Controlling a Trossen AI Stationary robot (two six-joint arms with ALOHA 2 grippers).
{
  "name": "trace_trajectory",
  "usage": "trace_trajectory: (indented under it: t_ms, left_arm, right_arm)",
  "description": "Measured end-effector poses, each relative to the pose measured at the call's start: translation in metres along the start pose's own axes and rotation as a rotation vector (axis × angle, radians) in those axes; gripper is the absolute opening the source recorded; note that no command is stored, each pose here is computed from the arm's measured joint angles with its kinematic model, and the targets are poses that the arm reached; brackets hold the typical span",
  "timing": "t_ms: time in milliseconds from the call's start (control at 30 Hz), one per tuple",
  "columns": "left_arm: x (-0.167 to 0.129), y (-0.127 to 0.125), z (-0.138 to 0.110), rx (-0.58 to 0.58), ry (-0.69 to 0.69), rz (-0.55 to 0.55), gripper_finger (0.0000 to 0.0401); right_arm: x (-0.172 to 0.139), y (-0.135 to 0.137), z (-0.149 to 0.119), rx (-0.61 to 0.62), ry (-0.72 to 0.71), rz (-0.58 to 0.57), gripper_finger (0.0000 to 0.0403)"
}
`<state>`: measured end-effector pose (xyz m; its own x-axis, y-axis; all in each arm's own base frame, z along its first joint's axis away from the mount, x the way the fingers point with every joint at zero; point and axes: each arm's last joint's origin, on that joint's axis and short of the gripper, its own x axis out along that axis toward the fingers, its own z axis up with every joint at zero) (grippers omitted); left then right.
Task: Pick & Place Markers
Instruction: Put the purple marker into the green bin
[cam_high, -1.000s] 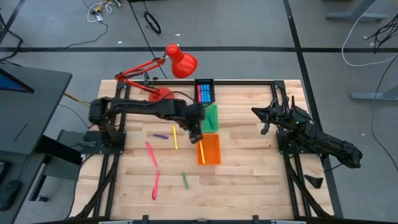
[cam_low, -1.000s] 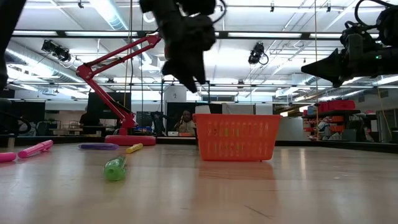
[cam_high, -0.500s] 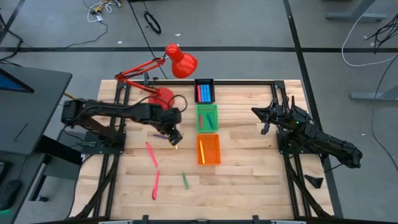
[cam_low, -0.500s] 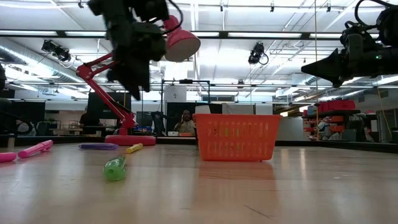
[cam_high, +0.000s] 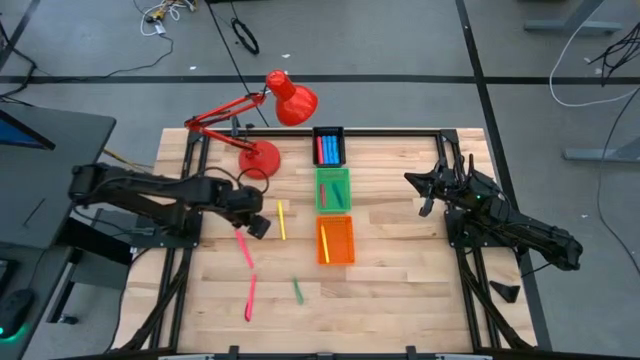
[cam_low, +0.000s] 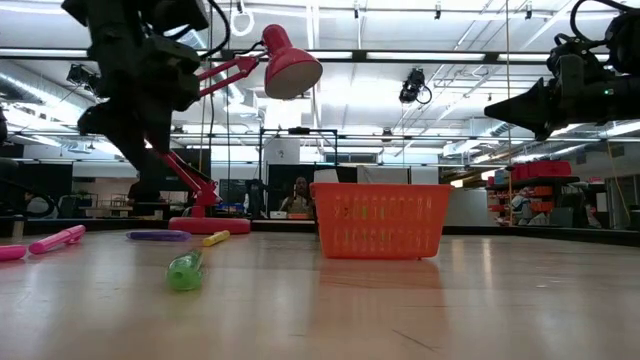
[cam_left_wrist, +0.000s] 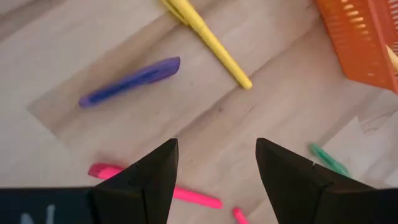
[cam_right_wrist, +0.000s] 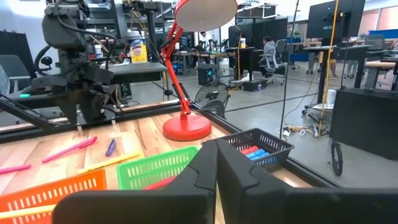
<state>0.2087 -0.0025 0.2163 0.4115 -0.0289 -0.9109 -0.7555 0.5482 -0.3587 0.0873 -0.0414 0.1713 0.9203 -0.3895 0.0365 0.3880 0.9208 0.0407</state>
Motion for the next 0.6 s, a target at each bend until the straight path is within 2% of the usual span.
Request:
trace_trajectory:
  t_ms: [133,300,367,600]
  left_arm:
    - [0.000,0.004,-0.008,-0.042,0.006,-0.001,0.0222]
    - [-0.001,0.005,-0.008,-0.017,0.004,0.012,0.0222]
    - [-0.001,0.006,-0.006,0.032,0.000,0.015,0.0222]
    - [0.001,0.015,0.007,0.346,-0.012,0.046,0.0222]
  right_arm:
    - [0.000,0.000,0.000,0.000,0.000,0.000,0.0010]
    - [0.000,0.000,0.000,0.000,0.001,0.000,0.0010]
    - [0.000,0.000,0.000,0.000,0.000,0.000,0.0010]
    - [0.000,0.000,0.000,0.000,0.000,0.000,0.0010]
